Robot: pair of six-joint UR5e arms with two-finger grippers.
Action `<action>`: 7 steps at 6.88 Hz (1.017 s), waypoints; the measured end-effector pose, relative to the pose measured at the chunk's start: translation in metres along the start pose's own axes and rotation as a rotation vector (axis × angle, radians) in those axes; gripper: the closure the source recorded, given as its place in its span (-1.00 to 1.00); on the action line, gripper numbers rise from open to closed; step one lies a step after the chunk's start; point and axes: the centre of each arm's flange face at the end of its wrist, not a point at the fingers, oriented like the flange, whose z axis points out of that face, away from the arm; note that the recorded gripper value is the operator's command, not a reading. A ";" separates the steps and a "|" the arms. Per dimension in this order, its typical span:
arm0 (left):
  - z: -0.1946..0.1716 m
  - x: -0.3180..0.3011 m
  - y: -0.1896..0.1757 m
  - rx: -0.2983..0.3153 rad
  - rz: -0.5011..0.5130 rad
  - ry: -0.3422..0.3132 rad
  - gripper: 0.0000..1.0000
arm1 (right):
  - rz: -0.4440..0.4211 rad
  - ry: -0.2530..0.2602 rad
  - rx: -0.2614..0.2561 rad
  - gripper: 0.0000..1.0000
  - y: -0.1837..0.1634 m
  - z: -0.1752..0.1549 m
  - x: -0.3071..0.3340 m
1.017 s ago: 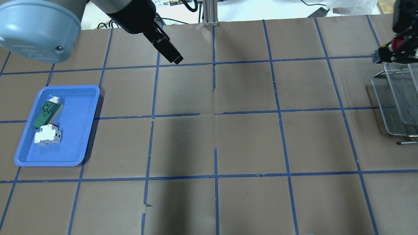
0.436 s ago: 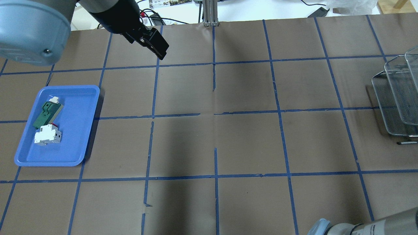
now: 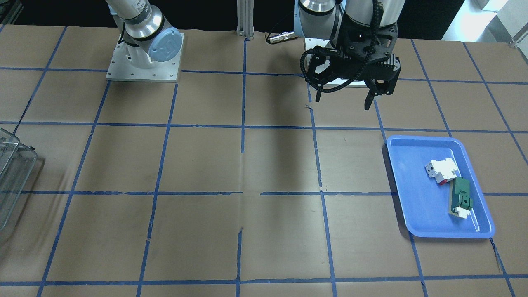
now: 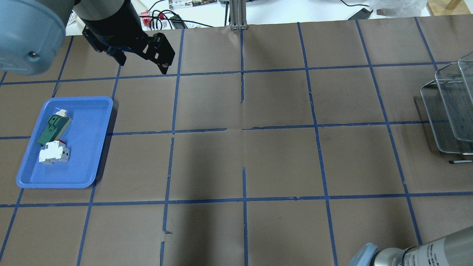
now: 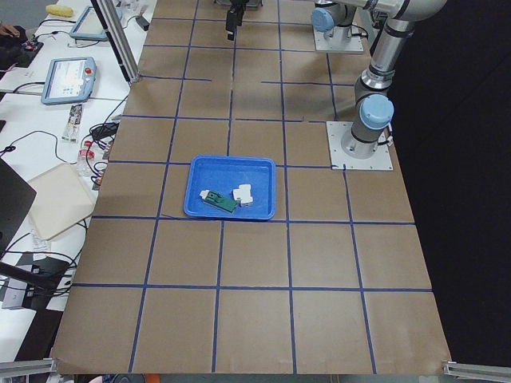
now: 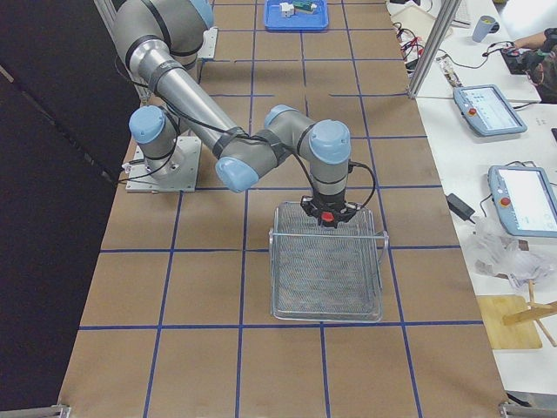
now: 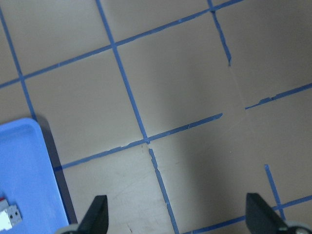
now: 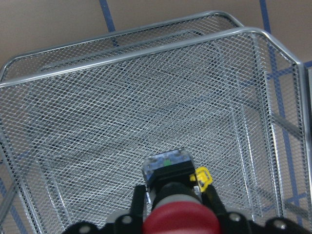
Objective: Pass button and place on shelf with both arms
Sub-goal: 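Carry the button over the mesh basket with the right gripper while left retracts, then open the right gripper to drop the button into the mesh basket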
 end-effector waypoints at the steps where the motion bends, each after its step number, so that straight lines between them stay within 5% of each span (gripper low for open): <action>1: 0.002 -0.005 0.004 -0.033 -0.040 0.004 -1.00 | 0.003 -0.008 0.008 -1.00 -0.001 0.000 -0.002; 3: 0.004 -0.006 0.009 -0.056 -0.062 0.024 -1.00 | 0.011 -0.039 0.053 -1.00 -0.008 -0.001 -0.007; 5: 0.008 -0.005 0.011 -0.066 -0.064 0.034 -1.00 | 0.027 -0.010 0.058 -1.00 -0.030 -0.047 -0.018; 7: 0.008 -0.005 0.011 -0.067 -0.064 0.037 -1.00 | 0.111 -0.017 0.068 -1.00 -0.115 -0.101 -0.033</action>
